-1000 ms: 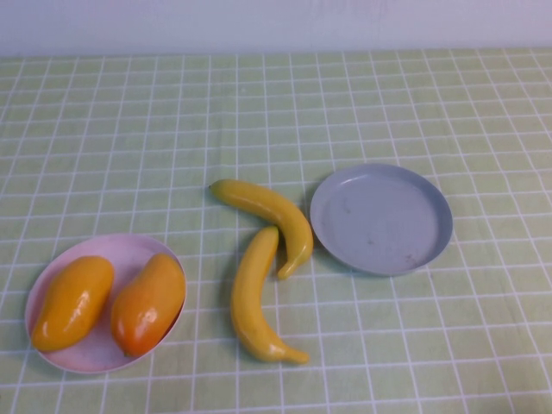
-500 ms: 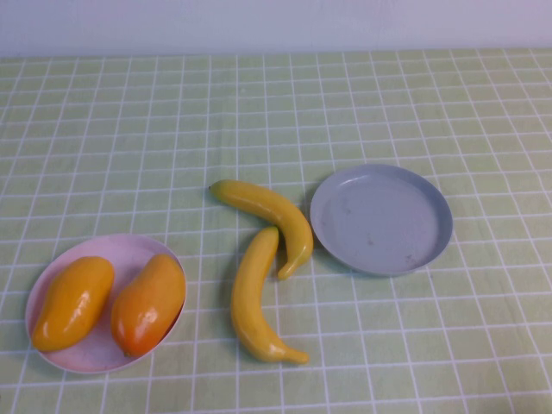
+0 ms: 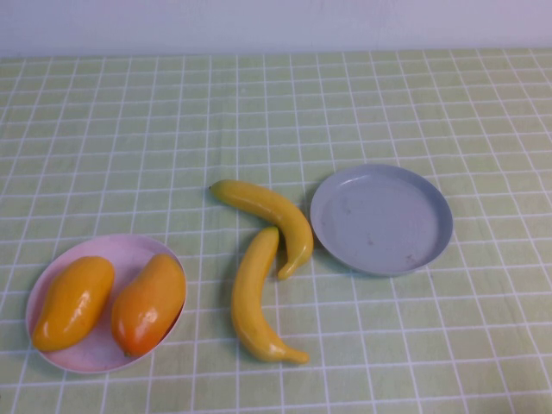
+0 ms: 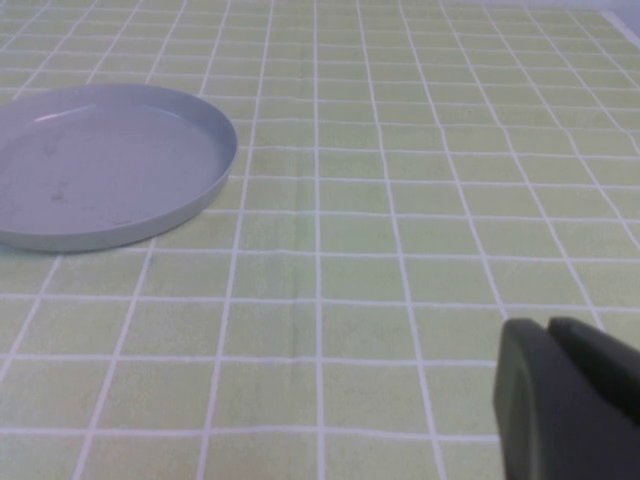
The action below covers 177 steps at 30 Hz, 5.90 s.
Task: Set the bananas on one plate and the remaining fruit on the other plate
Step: Put another type of fruit in the right plate
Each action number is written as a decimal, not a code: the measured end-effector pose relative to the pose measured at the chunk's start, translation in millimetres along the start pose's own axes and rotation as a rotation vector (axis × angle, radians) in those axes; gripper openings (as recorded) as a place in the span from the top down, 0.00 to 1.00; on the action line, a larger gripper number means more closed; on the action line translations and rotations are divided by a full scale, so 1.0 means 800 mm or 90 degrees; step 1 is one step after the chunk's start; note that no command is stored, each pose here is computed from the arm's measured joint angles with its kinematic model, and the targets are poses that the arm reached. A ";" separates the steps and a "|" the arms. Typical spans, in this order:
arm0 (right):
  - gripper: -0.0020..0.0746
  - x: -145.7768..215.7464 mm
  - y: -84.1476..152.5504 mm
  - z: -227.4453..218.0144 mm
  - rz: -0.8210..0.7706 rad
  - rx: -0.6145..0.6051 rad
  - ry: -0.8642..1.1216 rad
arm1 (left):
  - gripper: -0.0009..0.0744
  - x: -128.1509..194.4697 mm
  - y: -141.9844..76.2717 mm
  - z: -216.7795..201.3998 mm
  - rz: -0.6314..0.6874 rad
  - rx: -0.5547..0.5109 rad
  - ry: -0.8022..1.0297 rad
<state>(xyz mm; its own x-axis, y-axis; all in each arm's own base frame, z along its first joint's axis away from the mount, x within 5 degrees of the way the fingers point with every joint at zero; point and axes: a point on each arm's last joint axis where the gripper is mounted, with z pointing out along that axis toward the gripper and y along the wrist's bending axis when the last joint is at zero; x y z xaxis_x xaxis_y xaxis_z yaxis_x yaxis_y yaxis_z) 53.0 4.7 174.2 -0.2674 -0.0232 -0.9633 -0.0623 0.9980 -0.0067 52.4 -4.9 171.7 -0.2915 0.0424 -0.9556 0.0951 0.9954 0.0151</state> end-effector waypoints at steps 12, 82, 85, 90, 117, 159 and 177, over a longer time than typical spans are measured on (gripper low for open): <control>1.00 -0.020 0.007 -0.002 0.262 -0.060 -0.104 | 0.99 0.000 0.000 0.000 0.000 0.000 0.000; 0.44 -0.102 0.396 0.326 -0.140 -0.313 0.673 | 0.99 0.000 0.000 0.000 0.002 -0.001 0.002; 0.56 -0.104 0.396 0.326 -0.150 -0.310 0.674 | 0.99 0.000 0.000 0.000 0.002 -0.001 0.002; 0.56 -0.127 0.406 0.305 -0.152 -0.335 0.652 | 0.99 0.000 0.000 0.000 0.002 -0.001 0.002; 0.56 -0.171 0.146 0.430 0.005 -0.065 0.635 | 0.99 0.000 0.000 0.000 0.002 -0.001 0.002; 0.28 -0.161 0.325 0.447 -0.290 -0.431 0.450 | 0.99 0.000 0.000 0.000 0.002 -0.001 0.002; 0.57 -0.139 0.333 0.465 -0.305 -0.398 0.479 | 0.99 0.000 0.000 0.000 0.002 -0.001 0.002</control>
<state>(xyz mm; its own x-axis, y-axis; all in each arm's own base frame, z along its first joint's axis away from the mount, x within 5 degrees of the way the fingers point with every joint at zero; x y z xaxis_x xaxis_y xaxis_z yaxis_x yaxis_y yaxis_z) 424.0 294.8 179.5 -0.5920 -0.6437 -0.4849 -0.7380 0.6748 0.0051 52.3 -4.8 171.3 -0.2948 0.0460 -0.9545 0.0949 0.9953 0.0187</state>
